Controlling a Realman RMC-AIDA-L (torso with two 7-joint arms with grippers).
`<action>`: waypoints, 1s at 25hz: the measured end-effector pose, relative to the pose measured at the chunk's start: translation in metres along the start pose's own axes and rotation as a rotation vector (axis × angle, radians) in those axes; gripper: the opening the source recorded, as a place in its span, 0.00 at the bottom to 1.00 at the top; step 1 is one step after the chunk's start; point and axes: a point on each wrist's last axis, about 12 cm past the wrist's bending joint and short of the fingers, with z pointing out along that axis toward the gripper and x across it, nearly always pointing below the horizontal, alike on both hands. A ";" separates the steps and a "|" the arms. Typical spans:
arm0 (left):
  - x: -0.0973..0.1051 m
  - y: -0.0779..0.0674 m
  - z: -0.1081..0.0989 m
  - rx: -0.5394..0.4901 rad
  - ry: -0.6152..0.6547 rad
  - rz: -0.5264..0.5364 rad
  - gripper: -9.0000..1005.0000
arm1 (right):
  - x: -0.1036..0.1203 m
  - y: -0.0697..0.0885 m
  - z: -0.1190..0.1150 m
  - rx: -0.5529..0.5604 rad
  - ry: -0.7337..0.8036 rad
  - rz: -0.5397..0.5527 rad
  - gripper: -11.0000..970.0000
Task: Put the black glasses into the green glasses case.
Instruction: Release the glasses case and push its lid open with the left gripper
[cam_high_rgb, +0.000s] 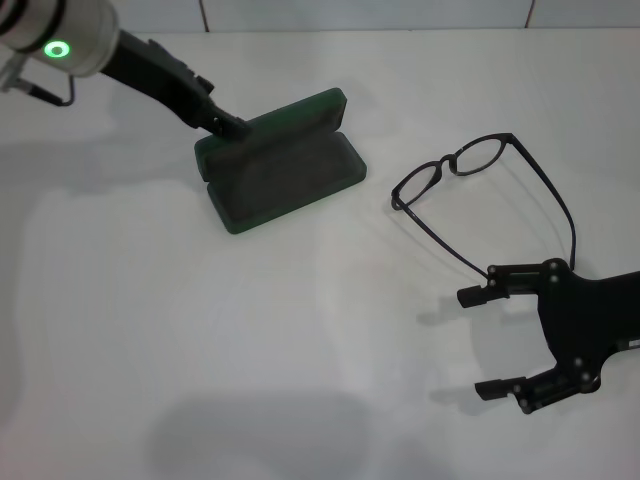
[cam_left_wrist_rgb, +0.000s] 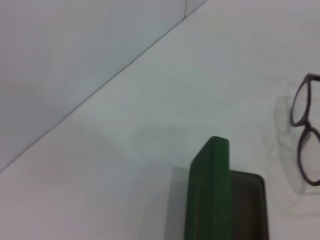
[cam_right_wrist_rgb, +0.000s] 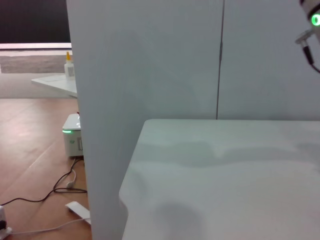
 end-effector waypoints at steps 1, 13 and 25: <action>-0.005 -0.001 0.005 -0.007 0.009 0.022 0.75 | 0.000 0.000 0.000 -0.003 0.004 0.000 0.89; -0.020 -0.010 0.036 -0.045 0.087 0.138 0.73 | 0.004 0.003 0.002 -0.006 0.024 0.011 0.89; -0.016 -0.013 0.050 -0.087 0.128 0.172 0.71 | 0.004 0.002 0.003 -0.006 0.023 0.011 0.89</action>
